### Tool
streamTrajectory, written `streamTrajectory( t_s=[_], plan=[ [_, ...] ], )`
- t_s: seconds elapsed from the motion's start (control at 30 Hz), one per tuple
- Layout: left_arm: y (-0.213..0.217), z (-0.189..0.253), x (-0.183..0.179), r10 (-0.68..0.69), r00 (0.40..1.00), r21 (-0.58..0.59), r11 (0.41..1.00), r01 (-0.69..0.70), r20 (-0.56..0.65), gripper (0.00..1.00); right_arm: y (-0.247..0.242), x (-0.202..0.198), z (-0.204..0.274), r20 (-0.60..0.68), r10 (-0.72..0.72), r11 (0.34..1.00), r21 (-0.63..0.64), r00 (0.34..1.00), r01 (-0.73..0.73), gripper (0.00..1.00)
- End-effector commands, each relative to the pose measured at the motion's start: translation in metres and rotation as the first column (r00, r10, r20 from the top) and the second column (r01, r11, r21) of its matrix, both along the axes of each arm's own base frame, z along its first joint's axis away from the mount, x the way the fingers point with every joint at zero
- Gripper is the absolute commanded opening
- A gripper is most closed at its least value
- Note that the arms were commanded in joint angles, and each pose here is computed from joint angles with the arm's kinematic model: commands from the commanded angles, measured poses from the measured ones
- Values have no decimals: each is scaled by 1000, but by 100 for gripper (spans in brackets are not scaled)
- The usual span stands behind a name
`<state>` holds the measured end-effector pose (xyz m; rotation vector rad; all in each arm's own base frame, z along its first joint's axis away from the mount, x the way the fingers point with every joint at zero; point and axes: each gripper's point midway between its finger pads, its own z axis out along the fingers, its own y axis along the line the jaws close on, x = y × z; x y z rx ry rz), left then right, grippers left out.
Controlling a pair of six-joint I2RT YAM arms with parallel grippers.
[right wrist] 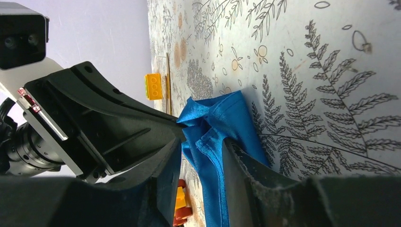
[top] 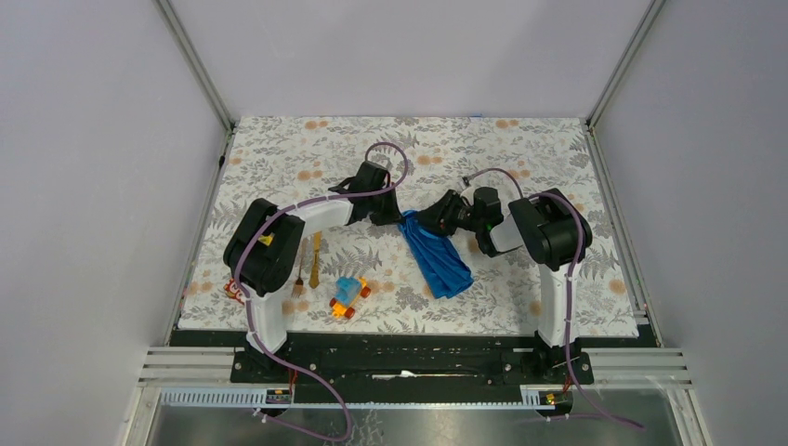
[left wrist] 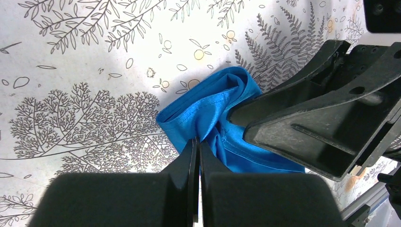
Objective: Fold the napkin into a case and place the utensils inside
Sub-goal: Stuff the top corner of the smaller-rectangle-folded napkin at the center of the board.
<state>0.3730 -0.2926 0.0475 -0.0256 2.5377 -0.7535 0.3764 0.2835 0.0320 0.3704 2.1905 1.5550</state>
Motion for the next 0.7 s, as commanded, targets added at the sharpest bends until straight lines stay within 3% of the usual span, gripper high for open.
streamTrajectory(
  t_s=[0.0,0.07,0.2,0.27,0.47,0.67],
  plan=[
    [2,25,11,19,998,-31,999,-17,68,0,3,-3,15,59,57,998,3,997,-57,44],
    [1,26,11,14,997,-35,999,-11,69,0,4,-1,15,63,54,999,6,997,-54,39],
    [-3,26,10,2,998,-55,998,2,64,0,14,1,9,46,80,996,22,996,-81,14],
    [-5,25,9,-8,998,-64,998,12,58,0,21,0,6,37,88,996,24,995,-89,6],
    [-13,36,9,-22,997,-82,996,28,79,0,48,-6,-22,-8,73,996,-51,997,-73,0],
    [-20,23,1,-6,999,-55,998,7,32,0,38,8,-29,5,-77,989,-128,997,77,0]
  ],
)
